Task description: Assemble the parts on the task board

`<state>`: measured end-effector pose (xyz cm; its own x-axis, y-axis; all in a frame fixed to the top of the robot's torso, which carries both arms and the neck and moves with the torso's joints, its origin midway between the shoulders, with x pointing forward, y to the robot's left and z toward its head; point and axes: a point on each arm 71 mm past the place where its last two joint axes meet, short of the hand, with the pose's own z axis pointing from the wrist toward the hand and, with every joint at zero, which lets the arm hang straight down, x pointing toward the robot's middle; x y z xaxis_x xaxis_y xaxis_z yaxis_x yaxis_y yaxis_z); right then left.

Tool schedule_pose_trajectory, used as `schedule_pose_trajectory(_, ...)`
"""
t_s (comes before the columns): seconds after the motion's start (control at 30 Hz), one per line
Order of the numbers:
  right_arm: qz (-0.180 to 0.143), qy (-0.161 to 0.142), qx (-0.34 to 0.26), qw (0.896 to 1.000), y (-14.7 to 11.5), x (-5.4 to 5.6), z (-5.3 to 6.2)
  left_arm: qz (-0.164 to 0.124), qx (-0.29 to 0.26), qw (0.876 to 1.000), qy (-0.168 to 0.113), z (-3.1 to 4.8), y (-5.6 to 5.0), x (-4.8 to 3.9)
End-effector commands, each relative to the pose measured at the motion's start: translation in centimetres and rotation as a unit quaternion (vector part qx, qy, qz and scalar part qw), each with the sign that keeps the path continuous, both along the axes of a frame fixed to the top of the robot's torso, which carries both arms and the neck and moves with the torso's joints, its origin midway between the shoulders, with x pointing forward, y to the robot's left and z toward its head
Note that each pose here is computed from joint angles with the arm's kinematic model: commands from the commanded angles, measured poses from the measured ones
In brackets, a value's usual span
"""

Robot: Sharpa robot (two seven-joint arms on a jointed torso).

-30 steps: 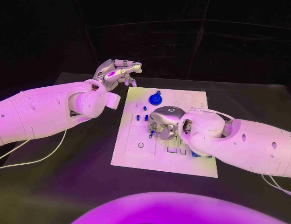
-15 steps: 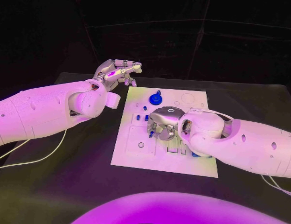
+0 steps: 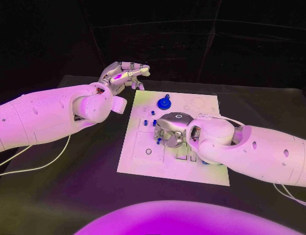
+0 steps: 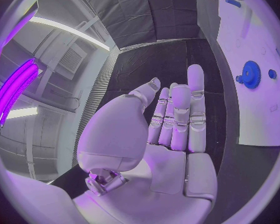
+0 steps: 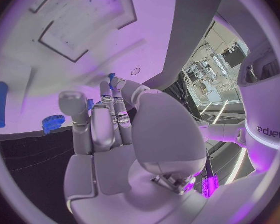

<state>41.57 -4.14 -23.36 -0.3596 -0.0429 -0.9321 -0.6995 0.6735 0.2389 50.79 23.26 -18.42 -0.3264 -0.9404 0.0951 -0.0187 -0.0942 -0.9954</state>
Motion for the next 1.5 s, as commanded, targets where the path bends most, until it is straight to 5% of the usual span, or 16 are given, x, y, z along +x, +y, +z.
schedule_pose_trajectory(0.03, 0.004, 0.001, -0.004, 1.0, 0.1, -0.1, -0.1, -0.007, -0.004, 1.0, -0.001, 0.11, -0.1, 0.02)
schedule_pose_trajectory(1.03, -0.018, -0.028, 0.049, 0.998, -0.6, 0.0, 0.7, -0.006, -0.002, 1.0, 0.003, 0.02, -0.1, 0.09)
schedule_pose_trajectory(1.33, -0.055, -0.024, 0.097, 0.993, -4.6, -0.9, 2.2, -0.003, -0.001, 1.0, 0.003, 0.0, 0.2, 0.08)
schedule_pose_trajectory(1.5, -0.096, -0.015, 0.071, 0.993, -7.6, 0.2, 3.4, -0.004, -0.001, 1.0, 0.004, -0.01, 0.2, 0.07)
